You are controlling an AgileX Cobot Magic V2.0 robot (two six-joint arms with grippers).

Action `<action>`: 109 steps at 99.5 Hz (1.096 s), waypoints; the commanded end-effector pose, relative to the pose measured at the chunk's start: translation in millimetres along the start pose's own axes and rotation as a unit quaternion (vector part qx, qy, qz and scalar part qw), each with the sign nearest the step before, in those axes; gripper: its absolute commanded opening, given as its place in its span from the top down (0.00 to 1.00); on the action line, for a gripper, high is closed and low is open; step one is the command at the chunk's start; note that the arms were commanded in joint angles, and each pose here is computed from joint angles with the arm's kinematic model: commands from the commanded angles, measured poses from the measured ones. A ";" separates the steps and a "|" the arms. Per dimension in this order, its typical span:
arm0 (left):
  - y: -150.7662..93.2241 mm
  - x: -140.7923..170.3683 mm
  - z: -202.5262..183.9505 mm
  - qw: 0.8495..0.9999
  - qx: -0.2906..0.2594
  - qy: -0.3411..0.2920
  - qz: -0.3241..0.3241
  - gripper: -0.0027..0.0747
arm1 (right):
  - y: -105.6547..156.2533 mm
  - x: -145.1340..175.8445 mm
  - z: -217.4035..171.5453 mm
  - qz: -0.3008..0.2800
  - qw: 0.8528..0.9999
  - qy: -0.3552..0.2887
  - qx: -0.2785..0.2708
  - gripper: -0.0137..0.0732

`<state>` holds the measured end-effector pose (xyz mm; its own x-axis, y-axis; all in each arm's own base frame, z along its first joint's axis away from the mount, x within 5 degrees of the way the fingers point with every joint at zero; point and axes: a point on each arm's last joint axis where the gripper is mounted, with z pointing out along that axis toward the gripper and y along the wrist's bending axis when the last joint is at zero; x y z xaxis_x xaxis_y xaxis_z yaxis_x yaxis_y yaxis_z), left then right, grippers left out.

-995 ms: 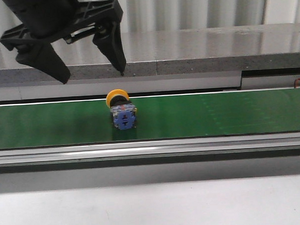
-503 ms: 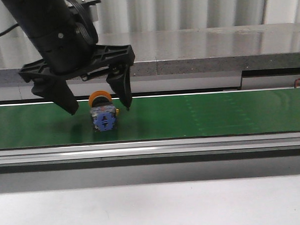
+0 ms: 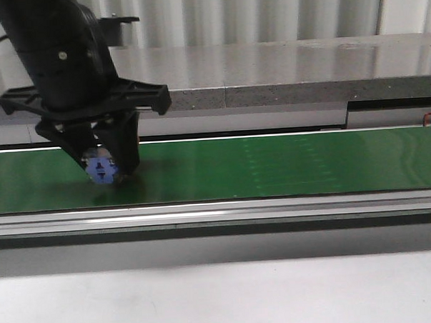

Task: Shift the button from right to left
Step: 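Lift the button with the left gripper and carry it over the blue tray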

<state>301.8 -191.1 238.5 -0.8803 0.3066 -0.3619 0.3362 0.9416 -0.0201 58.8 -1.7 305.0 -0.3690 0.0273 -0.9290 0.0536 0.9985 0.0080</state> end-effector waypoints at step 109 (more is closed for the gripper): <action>254.4 95.2 -96.0 0.933 -0.156 -0.100 -0.309 0.99 | -0.8 -12.1 -2.7 -0.005 0.999 -0.040 0.005 0.92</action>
<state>256.9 76.7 280.5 -0.8330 -0.2806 -0.4769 -0.3216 0.9469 0.0045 58.8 -1.7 305.0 -0.3690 0.0273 -0.9290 0.0536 0.9985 0.0080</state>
